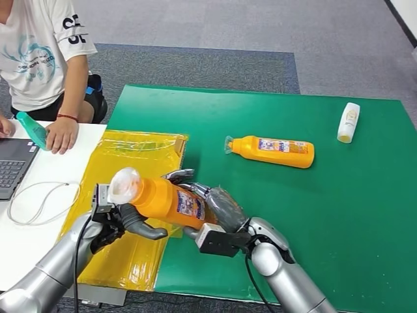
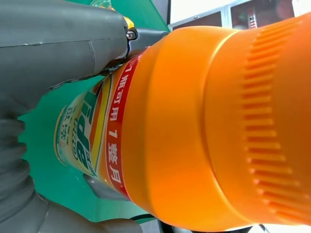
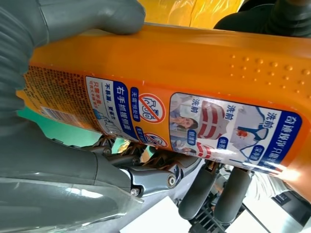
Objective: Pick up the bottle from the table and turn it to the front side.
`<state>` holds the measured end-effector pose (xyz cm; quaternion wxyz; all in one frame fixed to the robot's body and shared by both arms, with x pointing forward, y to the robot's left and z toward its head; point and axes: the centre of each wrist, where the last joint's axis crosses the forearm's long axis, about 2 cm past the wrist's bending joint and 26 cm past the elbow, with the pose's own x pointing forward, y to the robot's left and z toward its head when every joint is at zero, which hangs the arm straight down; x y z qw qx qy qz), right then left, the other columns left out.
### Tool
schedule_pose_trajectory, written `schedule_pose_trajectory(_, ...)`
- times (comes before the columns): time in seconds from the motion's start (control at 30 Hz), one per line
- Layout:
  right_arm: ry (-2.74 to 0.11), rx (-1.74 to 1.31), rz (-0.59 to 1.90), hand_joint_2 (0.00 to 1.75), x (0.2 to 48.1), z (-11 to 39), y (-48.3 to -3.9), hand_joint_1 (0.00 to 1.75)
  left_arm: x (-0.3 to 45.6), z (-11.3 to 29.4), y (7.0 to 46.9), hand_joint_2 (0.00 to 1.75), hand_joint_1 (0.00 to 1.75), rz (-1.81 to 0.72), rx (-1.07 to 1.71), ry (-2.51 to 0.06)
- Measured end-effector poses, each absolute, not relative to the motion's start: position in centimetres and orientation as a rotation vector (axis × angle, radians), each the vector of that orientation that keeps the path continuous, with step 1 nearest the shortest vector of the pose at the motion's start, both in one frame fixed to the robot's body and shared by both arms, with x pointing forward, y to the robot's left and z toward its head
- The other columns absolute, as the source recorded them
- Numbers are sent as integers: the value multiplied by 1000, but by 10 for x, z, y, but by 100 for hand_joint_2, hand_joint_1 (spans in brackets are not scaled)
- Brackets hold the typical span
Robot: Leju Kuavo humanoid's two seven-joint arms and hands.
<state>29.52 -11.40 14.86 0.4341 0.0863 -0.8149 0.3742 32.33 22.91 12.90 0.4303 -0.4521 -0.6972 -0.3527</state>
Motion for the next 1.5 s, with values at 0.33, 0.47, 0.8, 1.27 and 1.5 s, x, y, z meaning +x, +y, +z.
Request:
schedule_pose_trajectory(0.33,-2007,216,952,175,295,146,-113,175,318,125,230,175,0,-872,-1110,-1743)
schedule_pose_trajectory(0.47,-1993,220,962,175,296,145,-111,175,318,125,231,175,0,-883,-1098,-1741)
schedule_pose_trajectory(0.8,-1982,222,978,175,302,144,-109,175,319,134,236,175,0,-943,-1043,-1772)
schedule_pose_trajectory(1.27,-1964,218,994,175,306,143,-106,175,320,145,238,175,0,-1009,-985,-1817)
schedule_pose_trajectory(1.5,-1944,216,998,175,306,138,-107,175,318,147,235,175,0,-1046,-945,-1841)
